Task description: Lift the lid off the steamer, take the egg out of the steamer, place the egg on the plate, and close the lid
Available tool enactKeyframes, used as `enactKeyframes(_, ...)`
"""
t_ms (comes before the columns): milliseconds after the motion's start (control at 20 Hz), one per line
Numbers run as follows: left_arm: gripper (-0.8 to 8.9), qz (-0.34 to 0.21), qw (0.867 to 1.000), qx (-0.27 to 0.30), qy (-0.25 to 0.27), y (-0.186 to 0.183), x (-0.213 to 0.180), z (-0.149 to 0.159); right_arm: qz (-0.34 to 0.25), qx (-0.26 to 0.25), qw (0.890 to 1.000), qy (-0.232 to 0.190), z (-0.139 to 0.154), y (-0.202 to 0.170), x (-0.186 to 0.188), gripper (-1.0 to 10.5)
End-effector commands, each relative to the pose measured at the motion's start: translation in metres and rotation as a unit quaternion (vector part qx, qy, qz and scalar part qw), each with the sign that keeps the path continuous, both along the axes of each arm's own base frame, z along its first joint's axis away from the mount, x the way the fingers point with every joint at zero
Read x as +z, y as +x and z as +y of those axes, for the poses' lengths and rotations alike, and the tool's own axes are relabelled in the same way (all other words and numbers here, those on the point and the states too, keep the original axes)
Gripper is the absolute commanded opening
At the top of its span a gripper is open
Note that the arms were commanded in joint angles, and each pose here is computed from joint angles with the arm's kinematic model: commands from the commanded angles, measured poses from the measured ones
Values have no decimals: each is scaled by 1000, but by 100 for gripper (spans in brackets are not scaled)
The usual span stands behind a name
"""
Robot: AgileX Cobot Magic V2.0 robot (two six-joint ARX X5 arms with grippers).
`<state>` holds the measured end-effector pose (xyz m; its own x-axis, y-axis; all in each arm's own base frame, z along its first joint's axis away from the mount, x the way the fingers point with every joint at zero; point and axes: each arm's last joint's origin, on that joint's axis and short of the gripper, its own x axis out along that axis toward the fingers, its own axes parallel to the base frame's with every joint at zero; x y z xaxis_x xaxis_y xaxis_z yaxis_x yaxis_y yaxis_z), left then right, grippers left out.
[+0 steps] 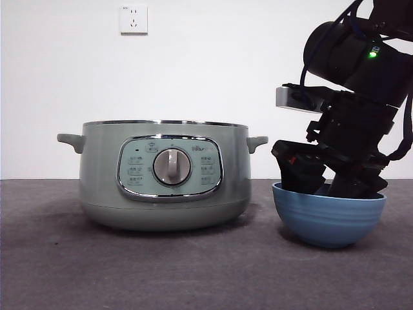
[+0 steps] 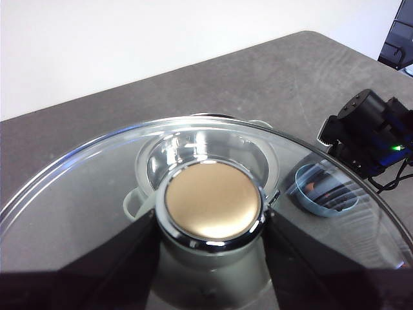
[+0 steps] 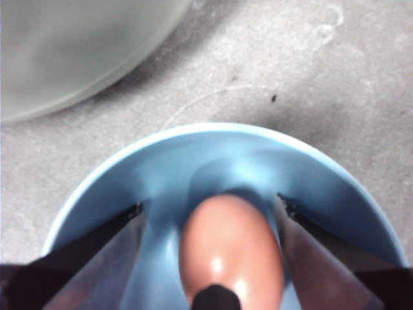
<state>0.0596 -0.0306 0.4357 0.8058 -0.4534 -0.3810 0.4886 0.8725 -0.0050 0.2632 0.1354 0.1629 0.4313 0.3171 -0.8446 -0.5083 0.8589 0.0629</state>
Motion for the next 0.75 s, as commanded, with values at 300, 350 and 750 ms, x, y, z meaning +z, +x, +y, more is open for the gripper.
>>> enactKeyframes(300, -8, -38, 999, -26, -22, 23, 13, -13, -79, 4, 996, 49, -11, -27, 57, 356)
enactKeyframes(350, -8, -38, 998, -34, -25, 29, 13, -17, -102, 4, 993, 60, -16, -35, 73, 356)
enactKeyframes(750, -8, -39, 995, -85, -41, 102, 8, -58, -268, 2, 953, 143, -57, -116, 162, 354)
